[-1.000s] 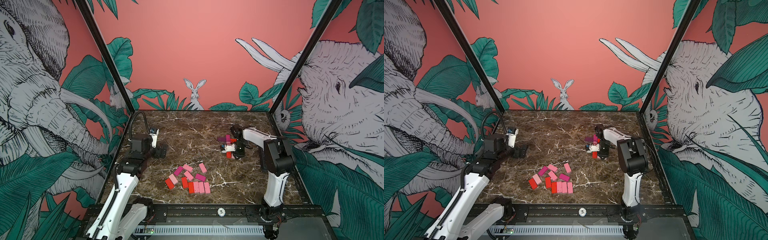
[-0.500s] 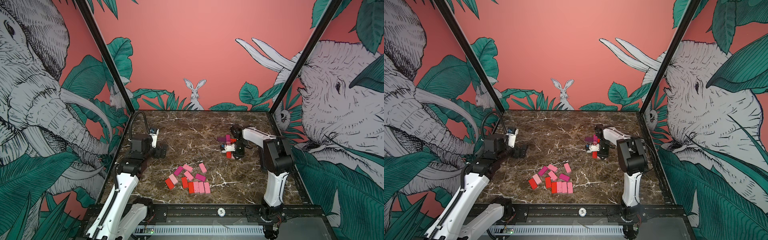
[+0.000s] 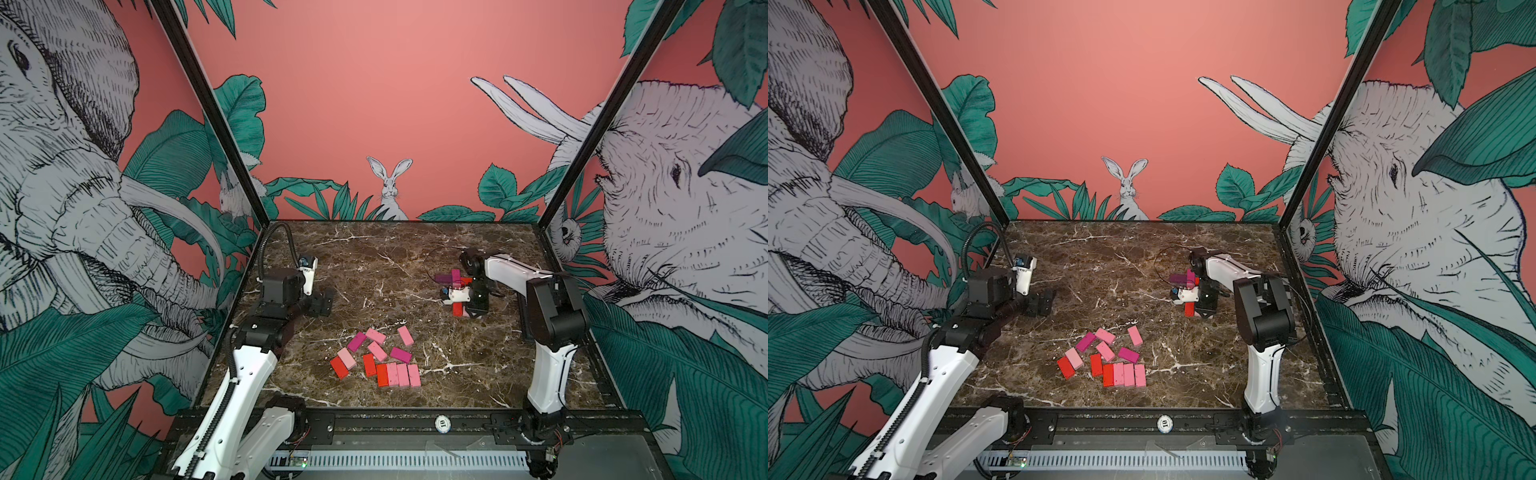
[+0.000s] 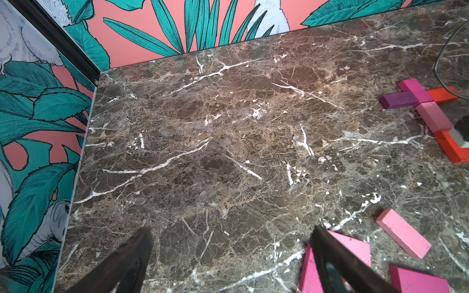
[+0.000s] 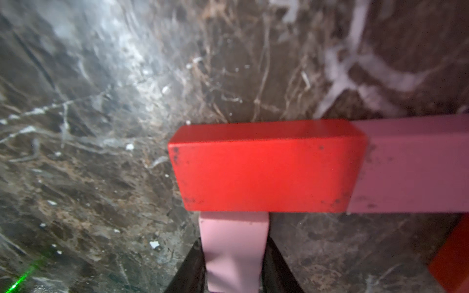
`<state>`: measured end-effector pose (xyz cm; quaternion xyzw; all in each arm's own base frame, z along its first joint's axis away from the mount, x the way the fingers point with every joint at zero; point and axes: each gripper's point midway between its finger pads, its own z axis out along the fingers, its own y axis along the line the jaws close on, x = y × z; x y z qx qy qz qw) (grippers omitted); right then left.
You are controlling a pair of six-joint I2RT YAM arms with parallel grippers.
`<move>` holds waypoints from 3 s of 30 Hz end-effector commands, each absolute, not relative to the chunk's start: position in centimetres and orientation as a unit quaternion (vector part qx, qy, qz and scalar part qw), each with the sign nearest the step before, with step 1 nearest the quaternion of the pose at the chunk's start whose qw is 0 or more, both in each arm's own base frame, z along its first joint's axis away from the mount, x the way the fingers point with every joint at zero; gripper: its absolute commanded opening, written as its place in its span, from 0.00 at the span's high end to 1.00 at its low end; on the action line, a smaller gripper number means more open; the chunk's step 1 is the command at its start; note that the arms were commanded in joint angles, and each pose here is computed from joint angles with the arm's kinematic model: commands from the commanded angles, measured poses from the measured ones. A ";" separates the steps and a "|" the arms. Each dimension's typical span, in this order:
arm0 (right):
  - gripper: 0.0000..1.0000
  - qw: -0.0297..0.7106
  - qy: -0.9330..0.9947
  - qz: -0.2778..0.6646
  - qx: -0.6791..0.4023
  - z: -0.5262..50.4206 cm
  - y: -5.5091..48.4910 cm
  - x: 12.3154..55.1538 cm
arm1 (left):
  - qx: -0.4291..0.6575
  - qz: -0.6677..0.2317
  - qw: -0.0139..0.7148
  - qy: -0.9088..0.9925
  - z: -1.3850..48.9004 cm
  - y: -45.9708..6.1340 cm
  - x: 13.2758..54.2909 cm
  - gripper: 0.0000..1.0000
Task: Assemble the letter t with building blocks
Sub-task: Assemble the building block at the center of the board.
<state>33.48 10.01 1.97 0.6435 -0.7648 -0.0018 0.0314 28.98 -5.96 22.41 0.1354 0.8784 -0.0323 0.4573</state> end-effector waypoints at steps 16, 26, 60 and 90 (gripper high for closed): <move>0.78 0.046 -0.754 0.001 0.656 2.0 10.4 32.4 | 0.134 -0.027 0.456 0.879 22.2 -5.7 28.7 0.01; 0.79 0.038 -0.747 0.006 0.663 1.9 10.8 32.1 | 0.136 -0.027 0.457 0.879 22.2 -5.7 28.7 0.01; 0.02 0.036 -0.752 0.032 0.657 1.9 10.3 32.8 | 0.128 -0.017 0.455 0.881 22.2 -5.3 28.7 0.01; 0.01 -0.244 -0.901 0.106 0.342 17.8 8.5 40.8 | 0.106 0.006 0.441 0.891 21.8 -4.3 29.2 0.01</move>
